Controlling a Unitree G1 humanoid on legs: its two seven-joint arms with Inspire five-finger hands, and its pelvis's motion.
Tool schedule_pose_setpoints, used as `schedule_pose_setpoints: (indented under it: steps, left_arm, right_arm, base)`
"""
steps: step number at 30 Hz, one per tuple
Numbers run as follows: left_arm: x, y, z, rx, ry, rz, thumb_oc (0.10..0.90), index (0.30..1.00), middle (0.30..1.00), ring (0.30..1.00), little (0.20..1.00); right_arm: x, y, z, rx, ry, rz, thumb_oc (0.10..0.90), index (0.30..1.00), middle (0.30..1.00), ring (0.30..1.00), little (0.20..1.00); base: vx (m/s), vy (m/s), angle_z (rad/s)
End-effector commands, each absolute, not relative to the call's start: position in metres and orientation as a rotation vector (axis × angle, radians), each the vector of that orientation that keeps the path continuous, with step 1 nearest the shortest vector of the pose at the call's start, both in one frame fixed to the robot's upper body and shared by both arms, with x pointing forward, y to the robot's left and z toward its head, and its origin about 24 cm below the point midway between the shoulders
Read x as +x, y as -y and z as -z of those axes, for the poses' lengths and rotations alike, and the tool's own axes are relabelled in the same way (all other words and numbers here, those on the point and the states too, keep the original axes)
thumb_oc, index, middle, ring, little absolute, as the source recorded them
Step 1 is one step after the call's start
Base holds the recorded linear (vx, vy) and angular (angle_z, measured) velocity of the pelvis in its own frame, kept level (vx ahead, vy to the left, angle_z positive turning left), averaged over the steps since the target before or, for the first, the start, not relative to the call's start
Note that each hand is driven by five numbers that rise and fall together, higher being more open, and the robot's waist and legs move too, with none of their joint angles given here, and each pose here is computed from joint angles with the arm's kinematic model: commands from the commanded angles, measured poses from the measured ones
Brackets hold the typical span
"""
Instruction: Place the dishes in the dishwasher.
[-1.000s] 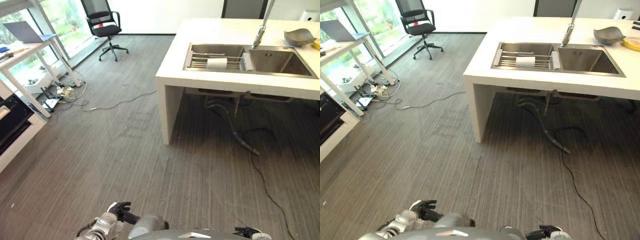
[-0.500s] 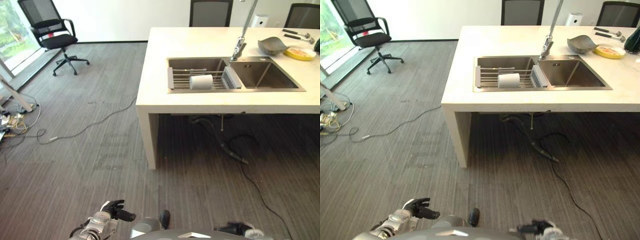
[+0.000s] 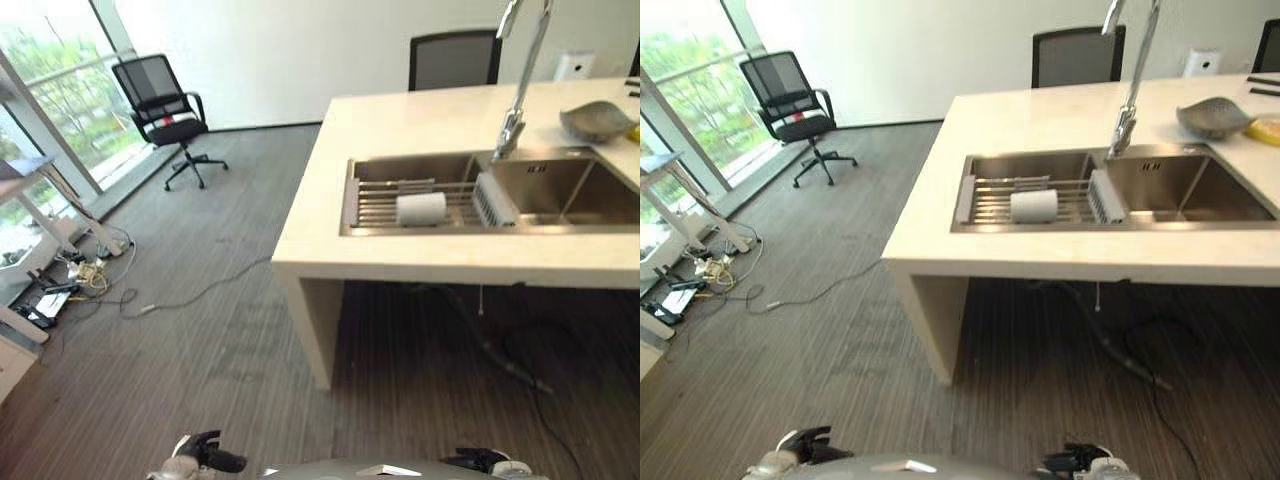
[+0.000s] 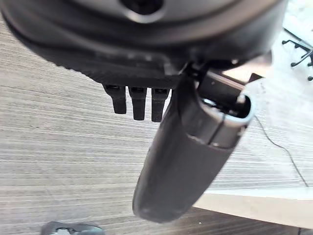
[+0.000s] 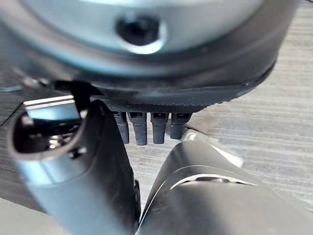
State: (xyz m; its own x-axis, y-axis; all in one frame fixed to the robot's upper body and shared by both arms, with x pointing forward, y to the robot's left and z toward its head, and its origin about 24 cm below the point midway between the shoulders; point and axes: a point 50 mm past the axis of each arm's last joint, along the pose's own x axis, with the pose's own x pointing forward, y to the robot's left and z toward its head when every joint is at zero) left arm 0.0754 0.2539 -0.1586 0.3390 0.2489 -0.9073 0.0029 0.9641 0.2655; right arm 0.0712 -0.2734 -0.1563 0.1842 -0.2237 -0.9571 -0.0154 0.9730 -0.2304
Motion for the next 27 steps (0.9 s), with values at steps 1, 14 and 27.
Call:
schedule_pose_setpoints:
  steps: [1,14,27]
  left_arm:
    - [0.138,-0.279,0.132,0.257,-0.991,-0.248,0.8,0.9,0.9,0.9,0.9]
    - [0.178,-0.295,0.093,0.237,-0.725,-0.269,0.8,0.9,0.9,0.9,0.9]
    - [0.216,-0.307,0.03,0.398,-0.429,-0.229,0.8,0.9,0.9,0.9,0.9]
  right_arm:
    - [0.077,0.294,0.148,-0.33,-1.395,0.121,0.8,0.9,0.9,0.9,0.9]
    - [0.055,0.327,0.136,-0.278,-1.388,0.322,0.8,0.9,0.9,0.9,0.9]
    - [0.029,0.308,0.148,-0.146,-1.432,0.35,0.8,0.9,0.9,0.9,0.9]
  base:
    - [0.05,-0.548,0.08]
    - [0.14,-0.268,0.28]
    - [0.05,-0.128,0.19]
